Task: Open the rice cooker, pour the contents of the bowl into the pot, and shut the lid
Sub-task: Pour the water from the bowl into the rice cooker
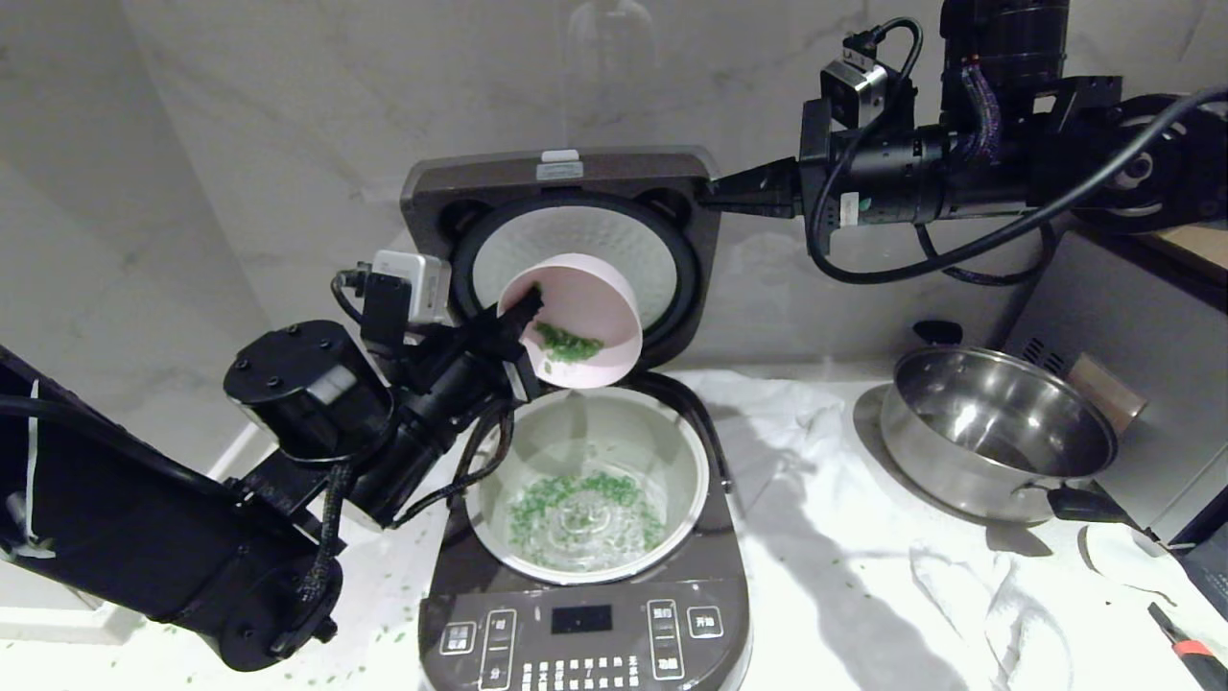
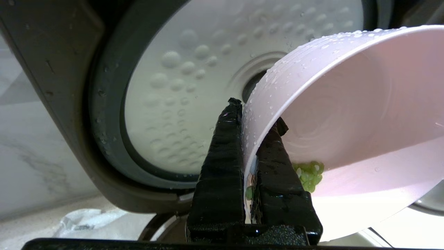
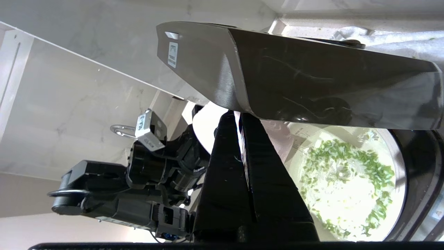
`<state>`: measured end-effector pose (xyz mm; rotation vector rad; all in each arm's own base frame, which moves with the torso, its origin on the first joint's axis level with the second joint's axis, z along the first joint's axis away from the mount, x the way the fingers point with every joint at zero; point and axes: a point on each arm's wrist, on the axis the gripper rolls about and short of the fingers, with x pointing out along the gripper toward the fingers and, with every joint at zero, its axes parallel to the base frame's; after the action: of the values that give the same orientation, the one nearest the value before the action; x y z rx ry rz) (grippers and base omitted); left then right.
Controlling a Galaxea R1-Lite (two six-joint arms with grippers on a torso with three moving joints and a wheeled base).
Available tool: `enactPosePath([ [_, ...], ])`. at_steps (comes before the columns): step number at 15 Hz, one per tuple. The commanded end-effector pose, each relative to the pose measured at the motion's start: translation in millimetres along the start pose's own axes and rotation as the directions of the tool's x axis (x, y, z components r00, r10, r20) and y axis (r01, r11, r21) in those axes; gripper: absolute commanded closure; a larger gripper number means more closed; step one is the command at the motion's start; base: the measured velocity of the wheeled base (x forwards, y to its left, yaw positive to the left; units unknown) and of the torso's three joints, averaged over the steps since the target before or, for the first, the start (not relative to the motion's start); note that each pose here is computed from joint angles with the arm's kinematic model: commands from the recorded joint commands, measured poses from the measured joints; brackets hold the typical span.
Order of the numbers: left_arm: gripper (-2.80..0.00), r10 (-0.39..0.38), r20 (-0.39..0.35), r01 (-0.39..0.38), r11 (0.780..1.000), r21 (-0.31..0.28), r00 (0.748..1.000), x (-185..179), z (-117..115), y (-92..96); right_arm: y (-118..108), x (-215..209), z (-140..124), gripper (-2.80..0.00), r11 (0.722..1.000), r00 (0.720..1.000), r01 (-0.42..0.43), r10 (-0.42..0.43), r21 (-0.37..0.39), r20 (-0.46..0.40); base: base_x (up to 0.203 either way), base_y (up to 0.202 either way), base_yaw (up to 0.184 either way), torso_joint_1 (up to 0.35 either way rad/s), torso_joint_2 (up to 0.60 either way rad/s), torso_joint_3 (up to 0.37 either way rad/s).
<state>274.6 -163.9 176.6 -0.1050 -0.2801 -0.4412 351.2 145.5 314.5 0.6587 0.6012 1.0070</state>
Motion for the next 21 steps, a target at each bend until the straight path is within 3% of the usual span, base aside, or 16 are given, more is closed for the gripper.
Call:
enactPosePath([
  [1, 0.0, 0.006, -0.006, -0.006, 1.0, 0.005, 1.0, -5, 0, 2.4, 1, -2, 0, 0.0, 1.0, 1.0, -0.001, 0.001, 0.003, -0.001, 0.0, 0.0, 0.0, 0.0, 0.0, 0.0],
  [5, 0.0, 0.025, -0.029, -0.025, 1.0, 0.004, 0.999, -16, 4, 9.8, -4, -1, -5, 0.0, 1.0, 1.0, 0.01, -0.009, 0.02, -0.016, 0.0, 0.0, 0.0, 0.0, 0.0, 0.0],
  [9, 0.0, 0.065, -0.208, -0.084, 0.993, -0.082, 0.976, -21, 24, 20.9, -3, -3, -8, 0.0, 1.0, 1.0, 0.016, -0.015, 0.023, -0.02, 0.0, 0.0, 0.0, 0.0, 0.0, 0.0],
  [12, 0.0, 0.098, -0.393, -0.16, 0.979, -0.127, 0.914, -24, 39, 30.2, 12, -12, -17, 0.0, 1.0, 1.0, 0.002, -0.001, 0.019, -0.03, 0.0, 0.0, 0.0, 0.0, 0.0, 0.0],
  [16, 0.0, 0.117, -0.5, -0.209, 0.969, -0.133, 0.858, -32, 64, 38.8, 37, -32, -34, 0.0, 1.0, 0.999, -0.02, 0.02, 0.005, -0.042, 0.0, 0.0, 0.0, 0.0, 0.0, 0.0],
  [19, 0.0, 0.122, -0.625, -0.24, 0.965, -0.108, 0.771, -40, 69, 40.7, 49, -51, -49, 0.0, 1.0, 0.999, -0.016, 0.016, 0.003, -0.042, 0.0, 0.0, 0.0, 0.0, 0.0, 0.0],
  [21, 0.0, 0.098, -0.694, -0.259, 0.957, -0.131, 0.713, -50, 75, 42.8, 53, -65, -62, 0.0, 1.0, 0.999, 0.018, -0.018, 0.008, -0.026, 0.0, 0.0, 0.0, 0.0, 0.0, 0.0],
])
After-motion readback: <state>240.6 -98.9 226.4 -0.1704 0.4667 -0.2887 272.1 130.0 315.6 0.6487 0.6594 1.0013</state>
